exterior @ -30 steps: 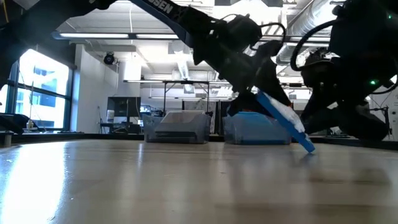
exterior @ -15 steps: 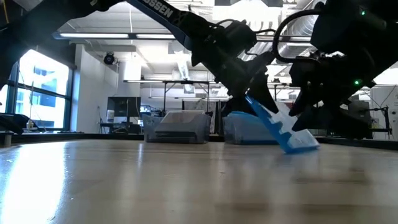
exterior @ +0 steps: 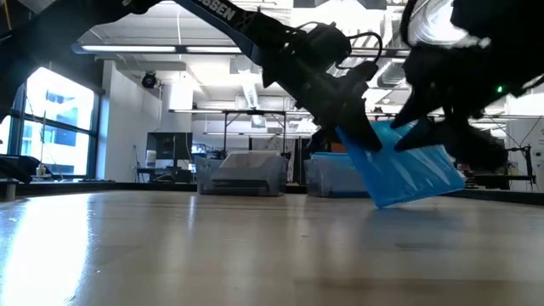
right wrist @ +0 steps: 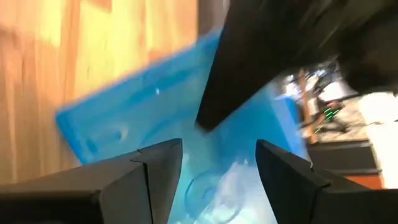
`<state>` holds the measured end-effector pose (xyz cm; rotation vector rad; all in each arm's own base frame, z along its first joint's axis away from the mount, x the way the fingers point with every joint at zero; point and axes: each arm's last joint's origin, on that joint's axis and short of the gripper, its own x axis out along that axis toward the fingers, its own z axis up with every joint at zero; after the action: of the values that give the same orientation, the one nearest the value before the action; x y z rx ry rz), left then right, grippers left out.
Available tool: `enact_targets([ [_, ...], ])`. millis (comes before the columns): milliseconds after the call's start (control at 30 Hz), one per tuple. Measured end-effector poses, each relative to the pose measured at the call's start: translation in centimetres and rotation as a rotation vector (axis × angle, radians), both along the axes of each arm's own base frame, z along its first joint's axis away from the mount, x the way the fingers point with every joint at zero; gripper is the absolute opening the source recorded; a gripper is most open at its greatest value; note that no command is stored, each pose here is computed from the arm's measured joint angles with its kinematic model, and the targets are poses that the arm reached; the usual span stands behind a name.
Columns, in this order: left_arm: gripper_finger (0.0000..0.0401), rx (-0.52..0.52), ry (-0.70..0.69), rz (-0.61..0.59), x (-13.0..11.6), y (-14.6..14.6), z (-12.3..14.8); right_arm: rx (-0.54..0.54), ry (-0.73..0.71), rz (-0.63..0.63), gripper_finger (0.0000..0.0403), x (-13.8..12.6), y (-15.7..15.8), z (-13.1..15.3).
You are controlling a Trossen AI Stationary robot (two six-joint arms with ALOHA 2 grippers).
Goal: Pick & place jewel cases by type
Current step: Put the top blue cd case into the right black bin
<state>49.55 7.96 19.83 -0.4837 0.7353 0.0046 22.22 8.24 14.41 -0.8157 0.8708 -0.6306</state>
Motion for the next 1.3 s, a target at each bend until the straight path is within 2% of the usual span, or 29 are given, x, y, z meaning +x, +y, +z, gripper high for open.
enact_targets([
  [233,0.0025,0.061,-0.066,0.060,0.3,1.5,0.4,-0.145,-0.024,0.062,0.0199,0.1,2.9,3.6],
  [467,0.0025,0.230,-0.106,0.215,0.1,5.5,2.7,-0.104,-0.105,0.059,0.0199,0.2,4.7,7.7],
  [600,0.0025,0.300,-0.157,0.254,-0.1,7.7,4.7,-0.077,-0.118,0.068,0.0199,0.4,5.3,9.1],
  [800,0.0024,0.420,-0.177,0.233,-0.8,10.4,6.5,-0.041,-0.076,0.068,0.0199,0.2,5.2,8.7],
  [900,0.0024,0.423,-0.160,0.258,-1.5,11.9,6.9,-0.033,-0.068,0.053,0.0199,-0.2,4.9,8.2],
  [1100,0.0024,0.393,-0.028,0.292,-3.2,14.2,5.8,-0.041,-0.056,0.039,0.0199,-0.7,4.5,7.4],
  [1300,0.0036,0.456,0.008,0.245,-3.7,14.9,5.7,-0.036,-0.045,0.029,0.0199,-0.7,4.3,7.3],
])
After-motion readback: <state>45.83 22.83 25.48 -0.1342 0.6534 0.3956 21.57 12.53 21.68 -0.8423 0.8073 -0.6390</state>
